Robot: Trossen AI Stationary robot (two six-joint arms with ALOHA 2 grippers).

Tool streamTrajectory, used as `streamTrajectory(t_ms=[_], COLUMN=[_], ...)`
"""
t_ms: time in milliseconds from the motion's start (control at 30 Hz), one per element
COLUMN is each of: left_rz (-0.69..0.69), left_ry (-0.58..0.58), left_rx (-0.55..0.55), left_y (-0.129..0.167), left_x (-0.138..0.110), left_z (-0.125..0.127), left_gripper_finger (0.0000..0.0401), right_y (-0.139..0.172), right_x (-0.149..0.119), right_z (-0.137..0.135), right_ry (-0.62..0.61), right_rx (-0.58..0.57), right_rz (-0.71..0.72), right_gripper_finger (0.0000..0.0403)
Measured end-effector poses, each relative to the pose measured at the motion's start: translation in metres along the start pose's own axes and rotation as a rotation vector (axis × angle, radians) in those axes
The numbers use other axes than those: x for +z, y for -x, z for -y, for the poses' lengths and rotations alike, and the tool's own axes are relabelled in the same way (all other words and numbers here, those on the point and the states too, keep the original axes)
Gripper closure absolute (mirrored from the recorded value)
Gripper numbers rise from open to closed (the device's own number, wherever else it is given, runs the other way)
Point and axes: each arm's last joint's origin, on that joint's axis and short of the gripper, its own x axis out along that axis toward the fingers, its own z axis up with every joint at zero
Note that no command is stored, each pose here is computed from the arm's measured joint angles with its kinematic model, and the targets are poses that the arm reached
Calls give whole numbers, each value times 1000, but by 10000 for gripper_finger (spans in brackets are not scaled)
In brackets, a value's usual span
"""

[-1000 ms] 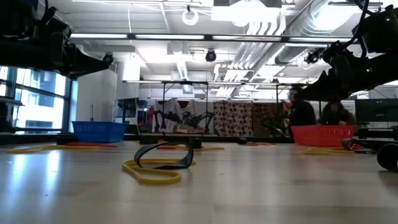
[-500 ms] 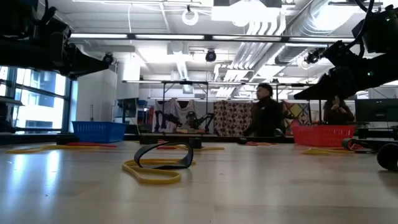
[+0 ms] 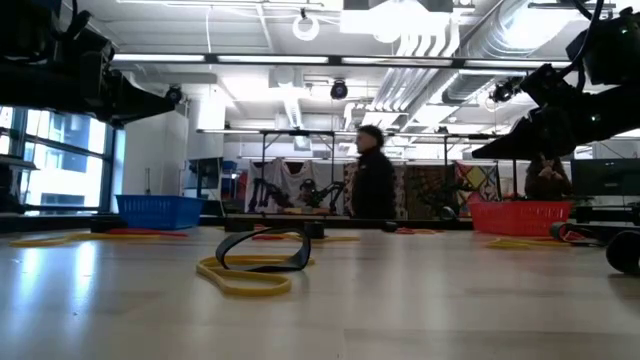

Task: Sort rubber bands into baskets
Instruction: Put the red rubber band into the red bin

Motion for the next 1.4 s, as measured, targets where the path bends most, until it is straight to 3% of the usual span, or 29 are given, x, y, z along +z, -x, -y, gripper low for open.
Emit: streamTrajectory(t_ms=[167, 267, 433, 500, 700, 900, 1067, 1267, 1400], left_rz=[13, 3, -7, -9, -8, -7, 2, 11, 9], left_ry=[-48, -60, 26, 72, 69, 38, 97, 97, 82], left_rx=[8, 13, 11, 7, 9, 23, 58, -57, -59], left_y=[0, 0, 0, 0, 0, 0, 0, 0, 0], left_x=[1, 0, -1, -1, -1, 0, 0, 2, 1], left_z=[0, 0, 0, 0, 0, -1, -2, 2, 3], left_gripper_finger=[401, 401, 401, 401, 401, 401, 401, 401, 401], right_y=[0, 0, 0, 0, 0, 1, 4, 5, 5], right_x=[4, 5, 5, 5, 7, 17, 28, 29, 31], right_z=[-1, -2, -2, -2, 0, 2, 5, 10, 11], right_ry=[-13, -105, -211, -190, -171, -136, -136, -174, -199], right_rx=[42, 81, 96, 80, 39, 7, -57, -205, -207], right_rz=[42, 50, 46, 48, 64, 161, 264, 274, 290], right_gripper_finger=[402, 402, 402, 402, 402, 402, 402, 402, 402])
